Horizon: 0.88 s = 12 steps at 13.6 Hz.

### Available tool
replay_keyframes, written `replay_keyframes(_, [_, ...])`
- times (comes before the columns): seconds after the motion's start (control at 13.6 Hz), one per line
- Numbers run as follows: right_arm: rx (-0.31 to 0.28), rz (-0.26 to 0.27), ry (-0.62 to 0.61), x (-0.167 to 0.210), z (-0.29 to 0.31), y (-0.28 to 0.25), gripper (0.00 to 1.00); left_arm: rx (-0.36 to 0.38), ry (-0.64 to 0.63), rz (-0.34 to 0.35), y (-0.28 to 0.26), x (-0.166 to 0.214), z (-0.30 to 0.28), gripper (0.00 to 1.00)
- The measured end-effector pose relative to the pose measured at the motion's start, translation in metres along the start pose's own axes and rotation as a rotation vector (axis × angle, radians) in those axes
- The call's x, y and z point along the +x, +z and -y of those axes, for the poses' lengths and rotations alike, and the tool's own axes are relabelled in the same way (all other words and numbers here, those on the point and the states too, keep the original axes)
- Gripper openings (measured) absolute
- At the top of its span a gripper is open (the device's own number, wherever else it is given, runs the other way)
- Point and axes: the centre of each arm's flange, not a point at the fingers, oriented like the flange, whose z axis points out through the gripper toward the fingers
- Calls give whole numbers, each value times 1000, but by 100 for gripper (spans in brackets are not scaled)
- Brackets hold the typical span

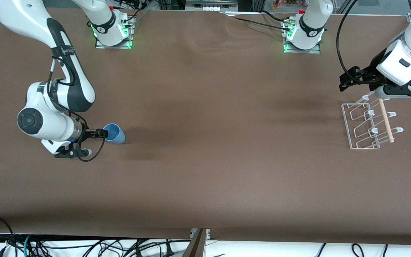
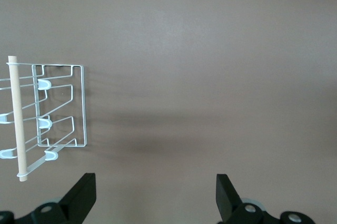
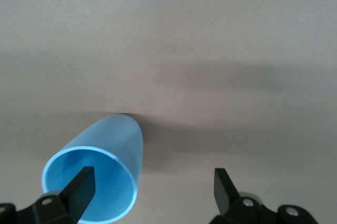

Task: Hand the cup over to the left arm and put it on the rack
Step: 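Close the right gripper on the blue cup's rim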

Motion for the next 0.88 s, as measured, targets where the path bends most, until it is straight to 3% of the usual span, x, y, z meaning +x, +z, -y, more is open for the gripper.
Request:
replay_keyframes(0.59, [2, -51, 6, -17, -1, 39, 96, 1, 0, 7, 1, -1, 0, 100])
replay_keyframes(0.88, [5, -53, 9, -18, -1, 38, 52, 2, 0, 9, 1, -1, 0, 100])
